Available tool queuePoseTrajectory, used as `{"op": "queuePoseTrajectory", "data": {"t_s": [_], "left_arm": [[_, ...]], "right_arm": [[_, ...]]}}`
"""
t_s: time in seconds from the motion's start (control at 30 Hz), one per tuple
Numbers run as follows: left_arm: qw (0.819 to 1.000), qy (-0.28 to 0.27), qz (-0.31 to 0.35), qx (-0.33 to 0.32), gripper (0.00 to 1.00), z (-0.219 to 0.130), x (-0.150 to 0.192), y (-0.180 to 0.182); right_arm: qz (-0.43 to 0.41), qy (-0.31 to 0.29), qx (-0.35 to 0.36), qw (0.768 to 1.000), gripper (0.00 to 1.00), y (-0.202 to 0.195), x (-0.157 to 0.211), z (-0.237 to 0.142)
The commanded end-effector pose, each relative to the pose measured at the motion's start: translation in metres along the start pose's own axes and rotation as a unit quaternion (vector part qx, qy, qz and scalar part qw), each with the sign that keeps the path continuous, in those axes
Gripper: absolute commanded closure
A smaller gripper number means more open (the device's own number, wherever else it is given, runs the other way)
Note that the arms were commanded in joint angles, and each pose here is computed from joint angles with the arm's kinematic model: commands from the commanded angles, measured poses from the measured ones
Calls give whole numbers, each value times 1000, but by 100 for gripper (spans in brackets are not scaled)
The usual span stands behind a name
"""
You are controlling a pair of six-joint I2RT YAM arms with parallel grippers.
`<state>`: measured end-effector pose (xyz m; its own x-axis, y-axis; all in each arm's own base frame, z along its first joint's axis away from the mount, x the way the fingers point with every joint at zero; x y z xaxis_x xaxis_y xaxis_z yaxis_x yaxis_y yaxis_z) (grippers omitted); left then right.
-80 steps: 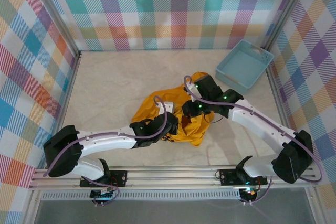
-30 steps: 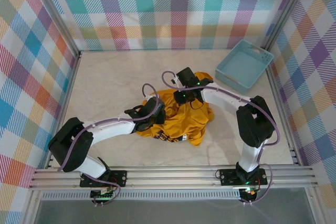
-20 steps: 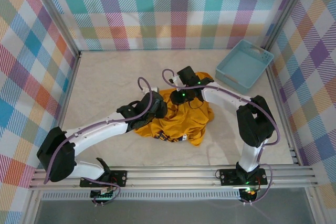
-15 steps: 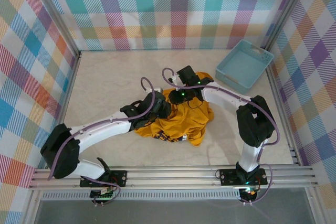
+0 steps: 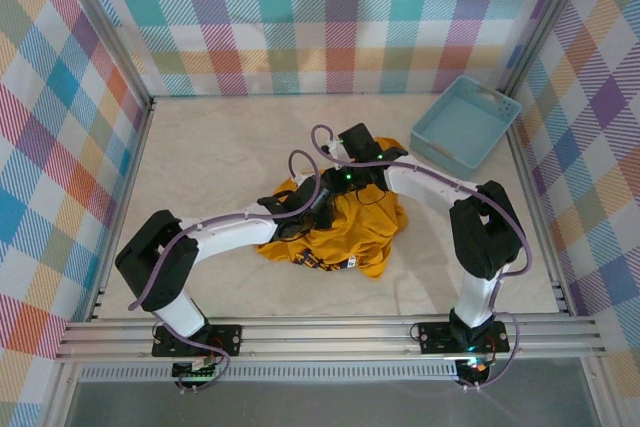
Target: Fold the inside-out t-shirt
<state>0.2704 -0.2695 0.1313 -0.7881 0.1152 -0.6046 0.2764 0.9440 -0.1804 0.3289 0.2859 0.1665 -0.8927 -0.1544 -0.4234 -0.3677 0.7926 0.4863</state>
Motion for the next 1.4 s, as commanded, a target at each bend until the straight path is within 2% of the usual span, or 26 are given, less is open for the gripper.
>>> {"op": "queuePoseTrajectory", "data": {"t_s": [0.0,0.2,0.23,0.37,0.63,0.73,0.87,1.03,1.23,1.37], "left_arm": [[1000,-9,4,-16,78,0,-6,-2],[999,-17,4,-29,99,-11,-6,5],[999,-20,4,-30,100,-14,-6,6],[999,-35,0,-13,100,-30,-5,9],[991,-101,-33,87,100,-79,2,15],[987,-111,-56,104,100,-87,4,24],[981,-129,-76,123,100,-96,2,33],[979,-137,-82,128,100,-101,-2,37],[976,-136,-89,142,100,-98,2,36],[970,-151,-96,166,100,-105,1,33]], "right_arm": [[-5,-9,-8,1000,82,4,-5,2],[-6,-10,16,1000,82,-2,-4,3],[-7,-9,19,1000,82,-3,-4,4],[-5,-5,33,999,82,-7,-5,8],[-5,7,54,999,76,-16,-4,19],[-11,5,39,999,69,-9,-3,9],[-32,-24,30,999,52,9,8,-30],[-47,-10,44,998,44,22,44,-54],[43,39,48,997,48,10,70,-34],[108,52,89,989,48,-2,71,-18]]}}
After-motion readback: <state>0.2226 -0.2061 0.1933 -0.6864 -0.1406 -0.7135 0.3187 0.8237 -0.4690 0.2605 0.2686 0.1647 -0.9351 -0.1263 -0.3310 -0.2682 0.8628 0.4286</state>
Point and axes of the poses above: each hand's point on the last joint's axis, 136 mm out from that joint toward the fingers, its own z axis out along the fingers, its own y axis along the line the jaws close on, x = y × z, the point moved 6 cm from there along -z, back along the fingers, and after that the axes turned 12 degrees about z, right-handed, at the moved point
